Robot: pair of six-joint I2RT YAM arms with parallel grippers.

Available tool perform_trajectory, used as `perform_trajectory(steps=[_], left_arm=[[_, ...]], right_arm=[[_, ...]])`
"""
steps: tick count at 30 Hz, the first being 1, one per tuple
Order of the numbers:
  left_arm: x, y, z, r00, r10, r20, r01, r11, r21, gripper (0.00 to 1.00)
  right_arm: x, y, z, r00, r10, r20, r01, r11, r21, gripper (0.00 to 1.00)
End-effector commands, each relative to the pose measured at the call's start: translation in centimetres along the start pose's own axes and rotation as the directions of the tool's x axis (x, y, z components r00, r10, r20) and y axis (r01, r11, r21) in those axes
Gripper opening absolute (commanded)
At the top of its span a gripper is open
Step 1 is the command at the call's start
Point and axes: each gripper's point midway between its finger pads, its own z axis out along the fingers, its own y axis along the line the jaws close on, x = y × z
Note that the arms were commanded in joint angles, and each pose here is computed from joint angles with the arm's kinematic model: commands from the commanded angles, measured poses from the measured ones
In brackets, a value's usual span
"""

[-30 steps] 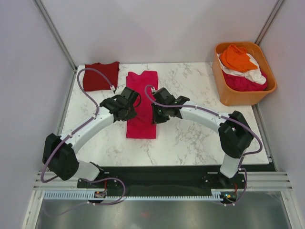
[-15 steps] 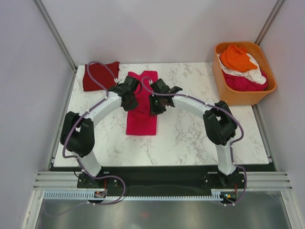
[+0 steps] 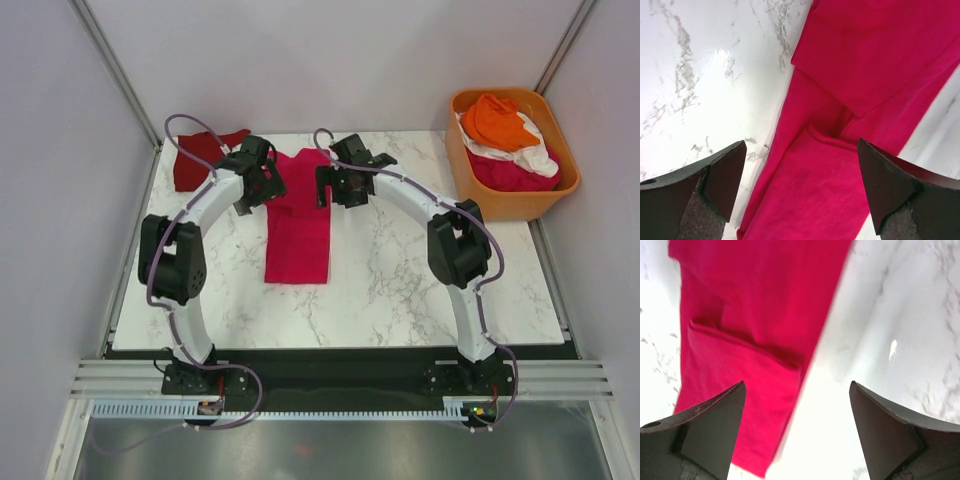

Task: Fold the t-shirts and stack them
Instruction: Fold the tshirt

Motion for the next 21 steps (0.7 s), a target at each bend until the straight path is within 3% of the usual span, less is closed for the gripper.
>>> perform_trajectory(steps=[1,5,8,10,13,17,19,21], left_arm=[[-2.5,0.1,-5.1,0.993,-0.013,0.116,0.008,0.999,0.044,0.99],[-0.9,1.3,-7.0,0.994,-0.023,0.107,0.015,0.998,0.068,0.94],[1.5,2.3,-7.9,0.996,-0.031,0.080,0.022,0.995,0.101,0.88],[3.9,3.6,-8.0,0.998,-0.035,0.042,0.030,0.993,0.114,0.87],[6.9,4.7,-7.9,0.999,-0.044,-0.015,0.045,0.989,0.142,0.84],[10.5,5.3,-7.4,0.995,-0.065,-0.079,0.079,0.978,0.193,0.82],[11.9,5.7,-6.5,0.992,-0.076,-0.097,0.094,0.975,0.203,0.82],[12.5,5.9,-5.6,0.993,-0.081,-0.089,0.098,0.973,0.211,0.79]], right_arm=[[-0.5,0.6,-4.4,0.994,-0.083,0.072,0.084,0.996,-0.006,0.93],[0.5,1.8,-5.3,0.990,-0.099,0.104,0.109,0.989,-0.100,0.87],[2.8,3.4,-4.6,0.995,-0.087,0.042,0.094,0.968,-0.232,0.67],[3.9,3.9,-3.9,0.998,-0.062,0.001,0.060,0.962,-0.267,0.64],[6.4,2.9,-3.9,0.998,-0.026,-0.058,0.010,0.968,-0.250,0.67],[10.1,1.1,-4.4,0.993,0.055,-0.102,-0.074,0.979,-0.192,0.83],[10.2,1.8,-5.4,0.994,0.081,-0.074,-0.096,0.967,-0.235,0.86],[12.5,2.2,-5.7,0.985,0.128,-0.120,-0.157,0.947,-0.282,0.89]])
